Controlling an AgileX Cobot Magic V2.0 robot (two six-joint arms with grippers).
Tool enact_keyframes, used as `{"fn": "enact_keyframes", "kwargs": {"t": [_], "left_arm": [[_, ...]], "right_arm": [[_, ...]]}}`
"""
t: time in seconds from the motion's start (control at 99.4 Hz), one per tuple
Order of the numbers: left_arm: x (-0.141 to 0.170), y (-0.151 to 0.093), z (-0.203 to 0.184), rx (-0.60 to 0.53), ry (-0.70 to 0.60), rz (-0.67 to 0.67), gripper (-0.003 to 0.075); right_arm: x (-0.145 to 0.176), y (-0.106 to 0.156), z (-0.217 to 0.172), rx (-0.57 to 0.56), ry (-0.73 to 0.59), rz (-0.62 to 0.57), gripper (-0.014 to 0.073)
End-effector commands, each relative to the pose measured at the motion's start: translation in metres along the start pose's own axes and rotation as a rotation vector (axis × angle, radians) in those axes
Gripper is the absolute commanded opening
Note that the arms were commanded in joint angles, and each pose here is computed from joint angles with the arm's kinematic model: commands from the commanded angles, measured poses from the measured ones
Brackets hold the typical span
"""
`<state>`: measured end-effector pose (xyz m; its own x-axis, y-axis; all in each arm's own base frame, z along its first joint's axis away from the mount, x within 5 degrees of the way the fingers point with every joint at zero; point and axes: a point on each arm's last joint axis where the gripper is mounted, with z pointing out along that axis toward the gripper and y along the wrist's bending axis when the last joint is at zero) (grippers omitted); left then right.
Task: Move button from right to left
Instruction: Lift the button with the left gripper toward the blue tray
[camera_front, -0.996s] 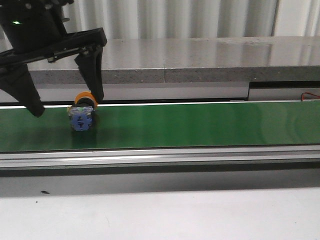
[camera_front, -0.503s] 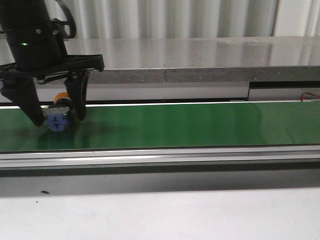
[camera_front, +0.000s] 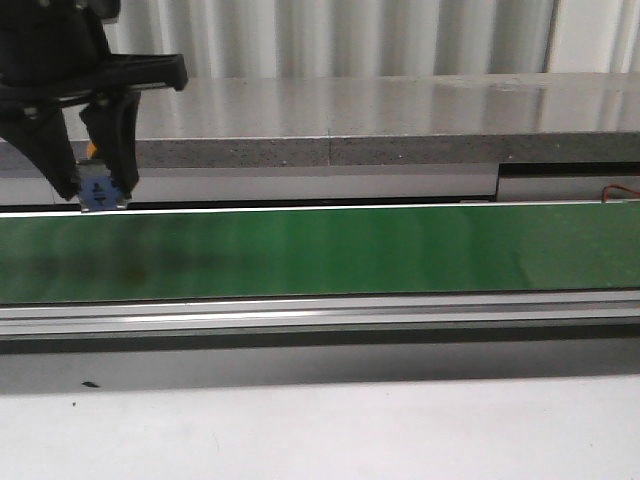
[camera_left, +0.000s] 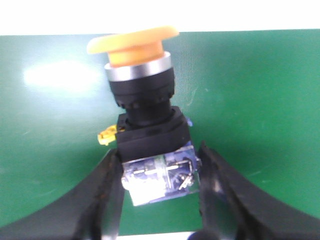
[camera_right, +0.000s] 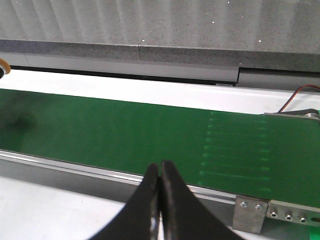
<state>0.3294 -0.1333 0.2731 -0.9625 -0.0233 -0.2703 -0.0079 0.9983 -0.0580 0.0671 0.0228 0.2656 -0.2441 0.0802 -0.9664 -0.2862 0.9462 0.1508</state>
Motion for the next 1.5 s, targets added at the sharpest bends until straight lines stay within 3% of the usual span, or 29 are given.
{"fn": "enact_keyframes", "kwargs": {"t": [0.0,0.523,0.926,1.087,1.489], "left_arm": [[-0.004,0.013,-0.035,0.007,-0.088,0.007,0.0050],[-0.009,0.125,-0.042,-0.141,0.076,0.099,0.0050],[0.001,0.223,-0.049,-0.205,0.099,0.018,0.0050],[0.002,0.244,-0.043,-0.203,0.123,0.158,0.0050],[-0.008,0.278,0.023,-0.198,0.208,0.141,0.0050]], "right_arm": [[-0.015,0.002,-0.002,-0.011,-0.098,-0.025,-0.0068],[-0.015,0.002,-0.002,-0.011,-0.098,-0.025,-0.0068],[-0.015,0.002,-0.002,-0.011,-0.098,-0.025,-0.0068],[-0.015,0.002,-0.002,-0.011,-0.098,-0.025,-0.0068],[-0.015,0.002,-0.002,-0.011,-0.098,-0.025,-0.0068]]}}
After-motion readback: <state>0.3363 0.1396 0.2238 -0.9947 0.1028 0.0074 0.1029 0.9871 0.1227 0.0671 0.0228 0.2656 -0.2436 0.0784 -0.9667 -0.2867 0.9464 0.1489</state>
